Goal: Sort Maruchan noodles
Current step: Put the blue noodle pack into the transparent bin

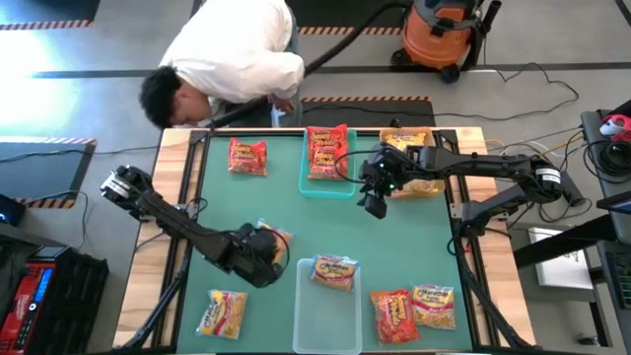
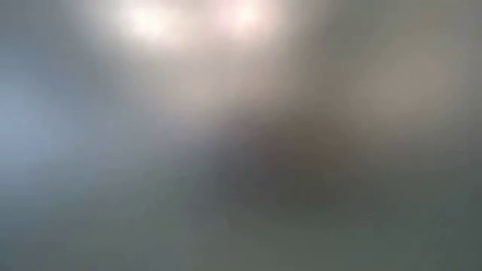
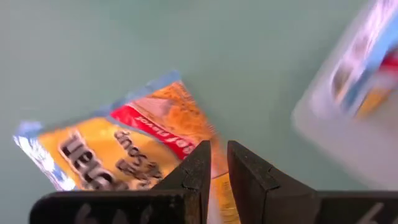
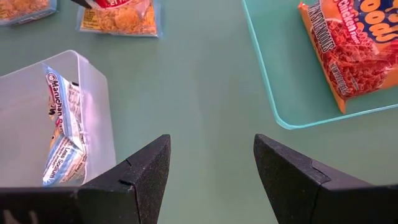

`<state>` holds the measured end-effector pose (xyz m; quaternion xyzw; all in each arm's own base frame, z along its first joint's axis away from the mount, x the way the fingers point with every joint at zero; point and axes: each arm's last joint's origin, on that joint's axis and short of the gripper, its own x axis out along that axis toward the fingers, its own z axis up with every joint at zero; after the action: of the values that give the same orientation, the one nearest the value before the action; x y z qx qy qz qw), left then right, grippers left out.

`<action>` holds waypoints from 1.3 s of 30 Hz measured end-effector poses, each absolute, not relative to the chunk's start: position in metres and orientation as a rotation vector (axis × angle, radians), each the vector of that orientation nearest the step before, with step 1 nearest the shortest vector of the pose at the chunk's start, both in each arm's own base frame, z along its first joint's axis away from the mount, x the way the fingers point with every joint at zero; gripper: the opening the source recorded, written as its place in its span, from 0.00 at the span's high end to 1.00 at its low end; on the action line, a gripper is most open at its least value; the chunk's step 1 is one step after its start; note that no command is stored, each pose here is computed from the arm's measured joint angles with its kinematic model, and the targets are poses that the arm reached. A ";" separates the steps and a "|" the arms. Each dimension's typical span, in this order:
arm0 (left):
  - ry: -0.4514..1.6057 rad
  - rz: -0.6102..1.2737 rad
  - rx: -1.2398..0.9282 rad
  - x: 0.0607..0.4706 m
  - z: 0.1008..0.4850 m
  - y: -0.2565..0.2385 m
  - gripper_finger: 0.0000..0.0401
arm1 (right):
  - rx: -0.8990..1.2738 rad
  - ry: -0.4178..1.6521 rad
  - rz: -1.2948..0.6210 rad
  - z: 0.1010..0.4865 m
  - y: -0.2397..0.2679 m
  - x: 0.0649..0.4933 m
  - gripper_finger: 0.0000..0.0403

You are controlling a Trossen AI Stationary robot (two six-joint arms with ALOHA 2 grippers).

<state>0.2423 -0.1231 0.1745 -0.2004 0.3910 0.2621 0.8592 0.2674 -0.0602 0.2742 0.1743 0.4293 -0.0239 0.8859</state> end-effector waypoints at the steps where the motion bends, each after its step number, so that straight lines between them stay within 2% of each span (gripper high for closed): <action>1: 0.802 0.587 -0.492 0.244 0.178 -0.124 0.91 | 0.363 0.893 -0.050 0.274 -0.060 0.267 0.46; 6: 0.686 0.775 -0.865 0.247 0.192 -0.125 0.91 | 0.355 0.861 -0.047 0.276 -0.061 0.270 0.46; 10: 0.569 0.932 -1.129 0.249 0.187 -0.124 0.91 | 0.345 0.822 -0.045 0.279 -0.062 0.273 0.46; 17: 0.561 1.111 -1.251 0.249 0.165 -0.125 0.91 | 0.339 0.795 -0.043 0.280 -0.062 0.275 0.46; 23: 0.612 1.198 -1.236 0.245 0.157 -0.124 0.91 | 0.339 0.795 -0.043 0.280 -0.062 0.275 0.46; 30: 0.714 1.359 -1.037 0.232 0.154 -0.106 0.91 | 0.339 0.796 -0.043 0.280 -0.062 0.274 0.46; 39: 1.006 1.141 -0.690 0.243 0.151 -0.087 0.91 | 0.339 0.795 -0.043 0.280 -0.062 0.275 0.46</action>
<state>0.2432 -0.0872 0.1510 -0.3061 0.4466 0.5064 0.6711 0.2745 -0.0620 0.2804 0.1642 0.3854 -0.0207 0.9078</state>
